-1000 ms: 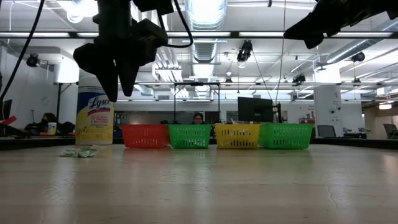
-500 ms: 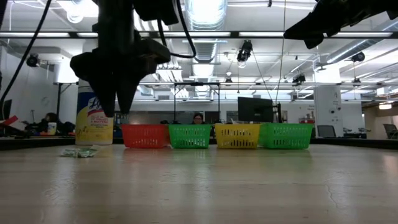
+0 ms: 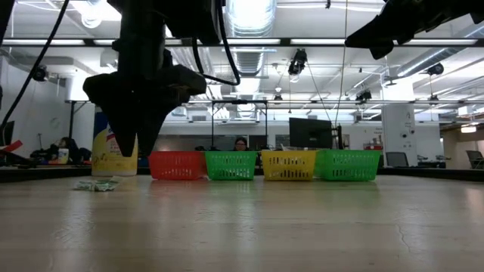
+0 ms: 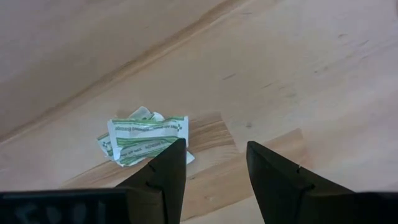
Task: Pick & Place First Aid Supplies
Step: Put the green bandage into the red bin
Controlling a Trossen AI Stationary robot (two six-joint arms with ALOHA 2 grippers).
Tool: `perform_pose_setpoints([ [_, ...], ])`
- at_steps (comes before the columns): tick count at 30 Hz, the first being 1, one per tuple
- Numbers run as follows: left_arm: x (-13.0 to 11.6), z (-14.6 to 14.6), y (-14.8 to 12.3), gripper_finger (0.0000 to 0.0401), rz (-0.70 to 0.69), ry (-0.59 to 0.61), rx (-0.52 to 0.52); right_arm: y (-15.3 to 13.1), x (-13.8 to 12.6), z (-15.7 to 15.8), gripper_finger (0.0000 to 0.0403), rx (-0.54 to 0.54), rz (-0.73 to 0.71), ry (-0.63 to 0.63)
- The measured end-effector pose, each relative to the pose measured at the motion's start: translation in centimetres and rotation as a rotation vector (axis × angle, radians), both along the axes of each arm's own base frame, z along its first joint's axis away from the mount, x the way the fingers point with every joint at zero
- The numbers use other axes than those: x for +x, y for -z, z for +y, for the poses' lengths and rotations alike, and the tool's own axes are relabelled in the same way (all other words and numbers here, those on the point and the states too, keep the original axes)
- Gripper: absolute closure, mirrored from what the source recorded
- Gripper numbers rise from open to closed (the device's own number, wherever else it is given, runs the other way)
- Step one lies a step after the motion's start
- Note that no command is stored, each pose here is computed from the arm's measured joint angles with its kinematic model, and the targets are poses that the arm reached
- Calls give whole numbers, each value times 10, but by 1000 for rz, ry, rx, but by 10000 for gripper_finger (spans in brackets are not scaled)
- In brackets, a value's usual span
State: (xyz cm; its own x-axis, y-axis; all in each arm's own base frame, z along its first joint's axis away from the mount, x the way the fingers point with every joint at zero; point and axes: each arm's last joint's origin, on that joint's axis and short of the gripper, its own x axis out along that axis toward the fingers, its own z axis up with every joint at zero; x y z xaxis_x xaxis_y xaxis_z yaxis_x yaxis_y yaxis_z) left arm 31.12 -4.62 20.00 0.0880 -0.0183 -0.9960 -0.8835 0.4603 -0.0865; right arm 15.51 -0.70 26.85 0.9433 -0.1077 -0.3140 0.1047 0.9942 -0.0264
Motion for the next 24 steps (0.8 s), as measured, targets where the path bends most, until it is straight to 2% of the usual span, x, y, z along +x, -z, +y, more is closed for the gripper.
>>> perform_pose_setpoints([
  [16,5,-6,21,240,78,13,10,0,0,0,351,-1,0,0],
  [24,3,-5,22,240,91,12,64,0,0,0,351,-1,0,0],
])
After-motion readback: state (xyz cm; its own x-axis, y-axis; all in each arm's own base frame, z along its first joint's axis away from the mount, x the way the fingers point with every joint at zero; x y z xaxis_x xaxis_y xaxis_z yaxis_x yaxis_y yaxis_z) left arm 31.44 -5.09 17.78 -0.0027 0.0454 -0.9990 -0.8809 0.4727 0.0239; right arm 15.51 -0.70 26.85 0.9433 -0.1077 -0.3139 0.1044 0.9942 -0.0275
